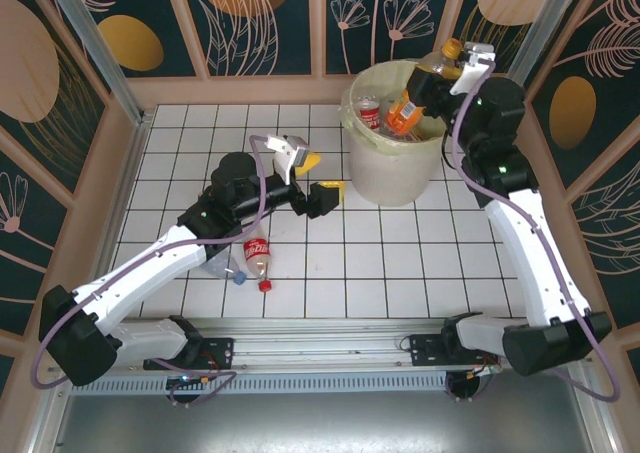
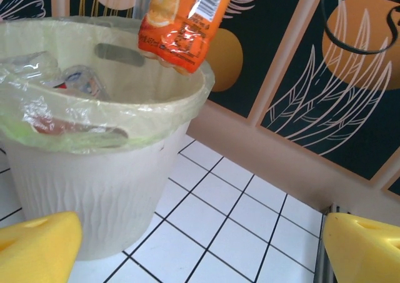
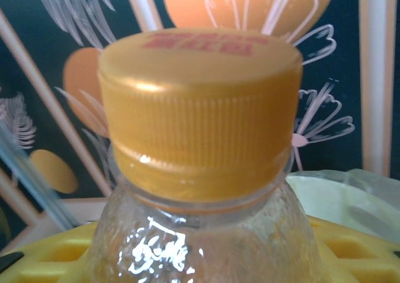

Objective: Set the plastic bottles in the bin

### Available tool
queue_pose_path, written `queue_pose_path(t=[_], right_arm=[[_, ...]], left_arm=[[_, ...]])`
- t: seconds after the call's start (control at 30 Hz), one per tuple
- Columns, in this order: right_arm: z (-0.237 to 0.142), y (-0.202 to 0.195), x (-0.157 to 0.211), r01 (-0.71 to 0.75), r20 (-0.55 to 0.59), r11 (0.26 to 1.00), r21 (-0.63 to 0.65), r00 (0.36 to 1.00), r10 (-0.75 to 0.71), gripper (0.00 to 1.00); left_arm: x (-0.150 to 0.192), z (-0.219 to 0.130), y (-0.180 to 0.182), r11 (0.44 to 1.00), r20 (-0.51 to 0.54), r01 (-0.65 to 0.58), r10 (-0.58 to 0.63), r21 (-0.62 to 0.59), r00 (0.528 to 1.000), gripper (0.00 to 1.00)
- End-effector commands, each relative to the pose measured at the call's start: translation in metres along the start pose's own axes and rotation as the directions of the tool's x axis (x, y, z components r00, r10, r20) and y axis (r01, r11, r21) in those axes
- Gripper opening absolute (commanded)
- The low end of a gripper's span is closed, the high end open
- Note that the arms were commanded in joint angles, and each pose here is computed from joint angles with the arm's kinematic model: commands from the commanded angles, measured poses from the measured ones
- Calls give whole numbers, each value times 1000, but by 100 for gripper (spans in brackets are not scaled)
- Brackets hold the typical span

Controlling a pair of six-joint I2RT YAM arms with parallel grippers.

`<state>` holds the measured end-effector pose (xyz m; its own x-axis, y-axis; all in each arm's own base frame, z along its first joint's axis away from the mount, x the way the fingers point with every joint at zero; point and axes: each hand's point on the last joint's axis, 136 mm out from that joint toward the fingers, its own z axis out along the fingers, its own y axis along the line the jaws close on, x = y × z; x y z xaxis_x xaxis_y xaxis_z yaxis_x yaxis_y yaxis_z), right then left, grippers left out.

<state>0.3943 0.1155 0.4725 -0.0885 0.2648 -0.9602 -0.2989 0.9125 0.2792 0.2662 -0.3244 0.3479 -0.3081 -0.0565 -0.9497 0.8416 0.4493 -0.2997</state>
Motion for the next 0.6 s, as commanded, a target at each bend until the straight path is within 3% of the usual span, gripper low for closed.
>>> queue_pose_path(t=[0.0, 0.3, 0.57], right_arm=[[12, -23, -16, 37, 59, 994, 103, 997, -43, 59], [57, -75, -13, -141, 151, 979, 150, 981, 119, 58], [88, -83, -16, -260, 171, 965, 17, 952, 253, 58]], left_arm=[[0, -5, -1, 1000, -3, -15, 15, -20, 1000, 99], [6, -3, 3, 999, -22, 8, -8, -31, 1000, 99], [8, -1, 2, 999, -27, 28, -29, -20, 999, 99]])
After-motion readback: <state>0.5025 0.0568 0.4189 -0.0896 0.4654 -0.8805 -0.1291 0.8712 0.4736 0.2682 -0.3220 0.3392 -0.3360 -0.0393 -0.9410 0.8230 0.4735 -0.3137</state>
